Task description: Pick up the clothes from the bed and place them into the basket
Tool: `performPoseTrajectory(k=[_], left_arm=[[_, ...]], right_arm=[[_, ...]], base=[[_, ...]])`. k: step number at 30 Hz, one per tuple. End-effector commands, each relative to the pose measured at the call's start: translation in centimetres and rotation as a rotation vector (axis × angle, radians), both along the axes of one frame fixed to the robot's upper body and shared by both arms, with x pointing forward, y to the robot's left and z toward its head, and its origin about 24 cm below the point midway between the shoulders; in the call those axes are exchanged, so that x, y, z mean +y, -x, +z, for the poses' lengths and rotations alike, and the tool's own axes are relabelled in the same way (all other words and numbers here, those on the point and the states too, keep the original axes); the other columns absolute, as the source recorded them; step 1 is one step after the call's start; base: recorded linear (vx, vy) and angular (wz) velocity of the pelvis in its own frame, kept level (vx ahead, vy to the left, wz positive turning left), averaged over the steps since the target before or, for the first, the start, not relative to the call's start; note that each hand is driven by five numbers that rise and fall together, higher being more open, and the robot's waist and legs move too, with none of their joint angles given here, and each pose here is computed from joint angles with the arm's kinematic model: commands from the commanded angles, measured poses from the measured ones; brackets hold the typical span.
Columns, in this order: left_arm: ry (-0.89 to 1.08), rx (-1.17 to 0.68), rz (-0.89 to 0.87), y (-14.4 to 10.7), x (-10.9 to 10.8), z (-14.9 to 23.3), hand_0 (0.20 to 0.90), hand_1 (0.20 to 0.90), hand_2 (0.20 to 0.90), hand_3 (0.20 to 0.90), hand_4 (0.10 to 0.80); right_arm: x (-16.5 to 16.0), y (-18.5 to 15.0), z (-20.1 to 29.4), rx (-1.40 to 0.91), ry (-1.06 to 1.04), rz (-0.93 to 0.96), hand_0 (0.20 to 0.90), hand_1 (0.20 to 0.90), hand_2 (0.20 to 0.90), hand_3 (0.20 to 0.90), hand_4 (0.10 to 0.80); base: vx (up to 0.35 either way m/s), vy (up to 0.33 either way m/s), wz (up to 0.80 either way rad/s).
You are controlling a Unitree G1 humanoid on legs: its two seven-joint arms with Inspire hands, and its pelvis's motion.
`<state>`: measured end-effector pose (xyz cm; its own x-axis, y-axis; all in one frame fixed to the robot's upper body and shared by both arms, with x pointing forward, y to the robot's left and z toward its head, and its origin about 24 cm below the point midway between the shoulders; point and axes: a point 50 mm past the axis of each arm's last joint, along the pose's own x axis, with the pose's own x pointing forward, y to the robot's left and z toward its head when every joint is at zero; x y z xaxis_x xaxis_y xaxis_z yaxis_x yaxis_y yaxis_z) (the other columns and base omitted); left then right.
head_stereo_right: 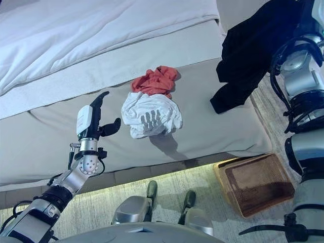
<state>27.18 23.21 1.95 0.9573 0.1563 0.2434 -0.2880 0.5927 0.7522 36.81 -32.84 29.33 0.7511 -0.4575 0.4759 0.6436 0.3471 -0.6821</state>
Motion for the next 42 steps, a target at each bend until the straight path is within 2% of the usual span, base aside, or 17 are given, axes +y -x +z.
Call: performPoseTrajectory(k=[1,13,26,37,42], left_arm=[[-0.027,0.006,-0.049,0.9,-0.3,-1.1,0.9,0.9,0.9,0.9,0.8],[-0.051,0.158,-0.05,0.0,-1.3,-3.3,0.9,0.9,0.9,0.9,0.8],[-0.054,0.127,-0.072,-1.1,-2.0,-2.3,0.9,0.9,0.9,0.9,0.8],[-0.079,0.112,-0.102,-1.5,-2.4,-1.9,0.9,0.9,0.9,0.9,0.8],[-0.087,0.079,-0.118,-2.1,-2.6,-1.1,0.9,0.9,0.9,0.9,0.8]], right_arm=[[-0.7,2.3,5.7,-0.213,0.129,-0.009,0.3,0.3,0.3,0.2,0.1],[-3.7,3.5,2.0,-0.107,0.065,-0.093,0.3,0.3,0.3,0.2,0.1],[-6.9,5.7,-2.8,-0.127,-0.099,-0.208,0.3,0.3,0.3,0.2,0.1],[-7.0,5.3,-6.9,0.105,-0.123,-0.159,0.3,0.3,0.3,0.2,0.1],[-7.2,5.3,-8.2,0.128,-0.147,-0.175,0.3,0.3,0.3,0.2,0.1]], base=[[-0.005,0.016,-0.16],[-0.01,-0.006,-0.3],[0.008,-0.018,-0.15],[-0.009,-0.042,-0.04],[-0.07,-0.034,-0.05]])
